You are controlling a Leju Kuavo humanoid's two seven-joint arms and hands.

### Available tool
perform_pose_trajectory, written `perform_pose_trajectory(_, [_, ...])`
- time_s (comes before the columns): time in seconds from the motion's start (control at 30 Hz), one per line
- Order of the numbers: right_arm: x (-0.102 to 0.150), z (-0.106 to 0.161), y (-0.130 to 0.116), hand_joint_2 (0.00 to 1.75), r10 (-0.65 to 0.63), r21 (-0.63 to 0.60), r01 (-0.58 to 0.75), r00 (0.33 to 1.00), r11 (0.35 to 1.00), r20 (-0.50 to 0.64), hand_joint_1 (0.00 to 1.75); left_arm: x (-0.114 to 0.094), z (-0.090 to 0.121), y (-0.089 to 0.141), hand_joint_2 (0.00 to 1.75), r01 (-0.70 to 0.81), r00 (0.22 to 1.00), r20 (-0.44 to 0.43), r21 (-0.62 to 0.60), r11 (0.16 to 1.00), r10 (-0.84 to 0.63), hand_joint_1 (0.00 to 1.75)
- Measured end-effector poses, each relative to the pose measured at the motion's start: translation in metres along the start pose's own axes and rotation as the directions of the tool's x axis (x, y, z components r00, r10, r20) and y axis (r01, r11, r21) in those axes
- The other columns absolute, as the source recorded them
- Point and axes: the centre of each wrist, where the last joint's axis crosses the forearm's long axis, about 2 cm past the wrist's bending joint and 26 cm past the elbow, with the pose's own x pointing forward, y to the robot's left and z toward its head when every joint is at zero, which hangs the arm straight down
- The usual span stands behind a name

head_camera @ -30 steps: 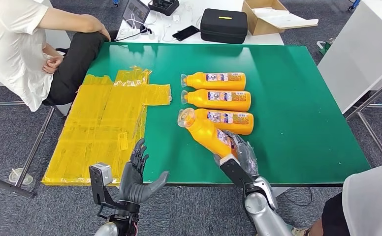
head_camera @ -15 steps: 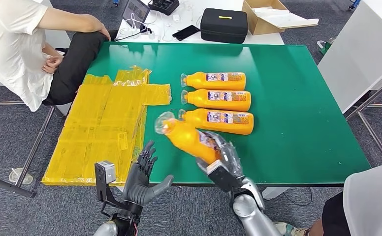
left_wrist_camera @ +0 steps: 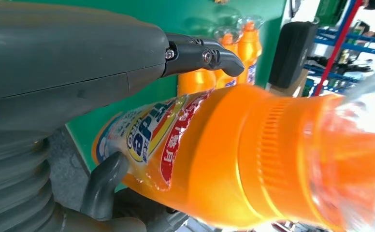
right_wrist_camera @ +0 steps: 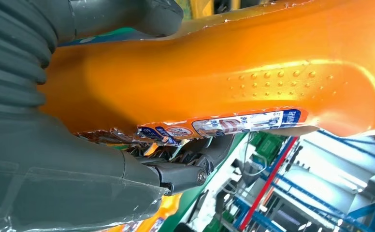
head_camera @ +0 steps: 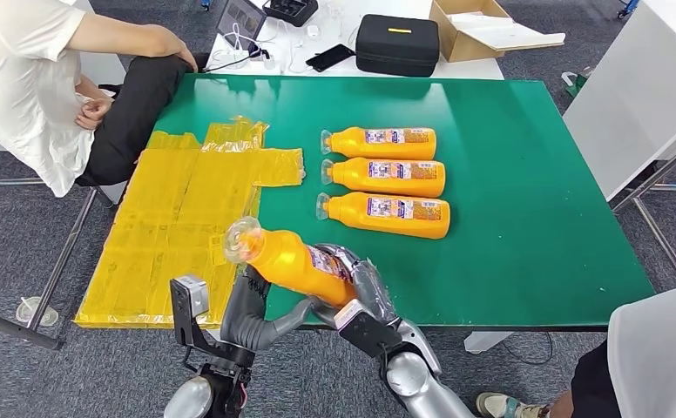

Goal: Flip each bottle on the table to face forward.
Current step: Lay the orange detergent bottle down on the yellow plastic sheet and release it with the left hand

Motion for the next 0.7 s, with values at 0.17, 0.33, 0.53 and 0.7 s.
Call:
perform_pose_trajectory(0.17, [0.005, -0.006, 0.006, 1.75, -0.016, 0.029, 0.015, 1.000, 0.999, 0.024, 1.75, -0.001, -0.007, -0.001, 1.75, -0.027, 1.000, -0.002, 0.027, 0.999, 0.027, 0.00])
perform_pose_trajectory(0.33, [0.007, -0.010, 0.010, 1.75, -0.037, 0.045, 0.036, 0.999, 0.998, 0.022, 1.75, 0.001, -0.016, -0.004, 1.75, -0.165, 0.986, -0.005, 0.054, 0.985, 0.166, 0.00])
perform_pose_trajectory(0.53, [0.004, -0.009, 0.012, 1.75, -0.034, 0.051, 0.034, 0.999, 0.998, 0.012, 1.72, 0.001, -0.018, -0.003, 1.75, -0.225, 0.974, -0.017, 0.064, 0.972, 0.226, 0.00])
perform_pose_trajectory(0.7, [0.003, -0.011, 0.013, 1.75, -0.024, 0.073, 0.023, 1.000, 0.997, 0.013, 1.64, 0.000, -0.022, -0.001, 1.75, -0.244, 0.970, 0.002, 0.074, 0.967, 0.245, 1.29])
